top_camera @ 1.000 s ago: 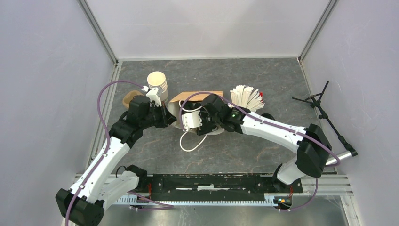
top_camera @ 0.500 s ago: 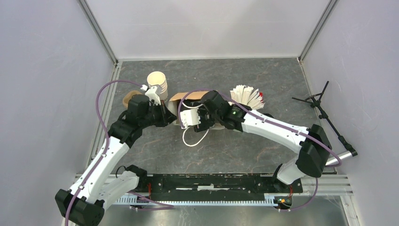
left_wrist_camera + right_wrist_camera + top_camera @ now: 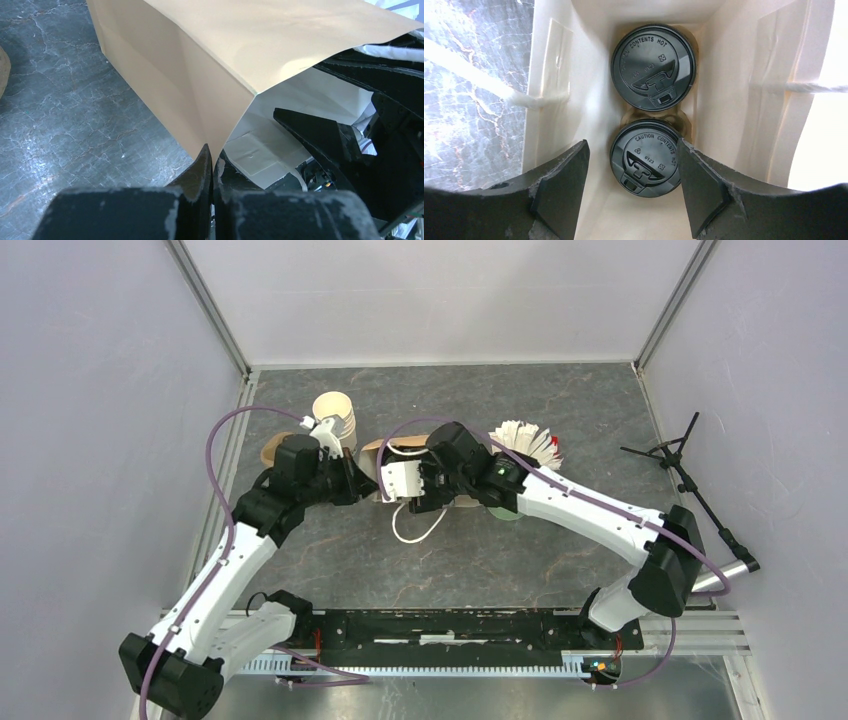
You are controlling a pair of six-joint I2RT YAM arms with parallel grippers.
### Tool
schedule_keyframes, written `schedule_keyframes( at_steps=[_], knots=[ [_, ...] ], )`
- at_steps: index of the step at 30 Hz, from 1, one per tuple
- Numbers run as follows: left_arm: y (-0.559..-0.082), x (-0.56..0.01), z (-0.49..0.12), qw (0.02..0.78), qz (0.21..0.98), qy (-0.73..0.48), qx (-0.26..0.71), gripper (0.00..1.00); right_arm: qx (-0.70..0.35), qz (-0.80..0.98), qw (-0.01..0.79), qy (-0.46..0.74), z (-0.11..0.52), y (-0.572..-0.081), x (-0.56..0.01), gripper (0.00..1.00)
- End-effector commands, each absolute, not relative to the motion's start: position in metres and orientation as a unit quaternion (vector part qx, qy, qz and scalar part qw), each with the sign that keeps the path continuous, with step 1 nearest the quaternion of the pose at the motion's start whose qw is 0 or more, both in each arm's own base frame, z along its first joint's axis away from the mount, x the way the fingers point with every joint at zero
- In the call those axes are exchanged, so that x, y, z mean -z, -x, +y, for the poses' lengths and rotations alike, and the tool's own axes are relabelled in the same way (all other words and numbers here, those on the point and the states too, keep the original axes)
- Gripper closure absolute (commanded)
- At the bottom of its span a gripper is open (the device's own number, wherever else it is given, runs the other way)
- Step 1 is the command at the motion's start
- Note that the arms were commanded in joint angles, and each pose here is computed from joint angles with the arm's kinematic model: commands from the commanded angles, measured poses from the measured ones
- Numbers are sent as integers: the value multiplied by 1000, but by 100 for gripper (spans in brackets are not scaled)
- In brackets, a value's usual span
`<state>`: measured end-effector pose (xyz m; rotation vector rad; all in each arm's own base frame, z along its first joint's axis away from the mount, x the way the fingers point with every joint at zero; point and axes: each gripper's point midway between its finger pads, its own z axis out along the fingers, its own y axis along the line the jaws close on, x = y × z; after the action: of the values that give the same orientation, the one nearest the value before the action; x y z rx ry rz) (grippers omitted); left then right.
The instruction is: Pack the takeout coffee
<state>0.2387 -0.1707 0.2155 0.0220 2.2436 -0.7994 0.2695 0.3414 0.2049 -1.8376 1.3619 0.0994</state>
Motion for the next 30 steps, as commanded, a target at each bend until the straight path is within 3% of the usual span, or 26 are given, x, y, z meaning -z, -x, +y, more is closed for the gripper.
schedule_keyframes(
  at_steps=[1,30],
  knots=[
    [-244,-246,-180,385,856,5,344,97,-75,548,436,710,347,-261,-238,30],
    [-261,-271,-192,301,889,66,339,95,-167,613,439,635,364,-249,-282,32]
  ],
)
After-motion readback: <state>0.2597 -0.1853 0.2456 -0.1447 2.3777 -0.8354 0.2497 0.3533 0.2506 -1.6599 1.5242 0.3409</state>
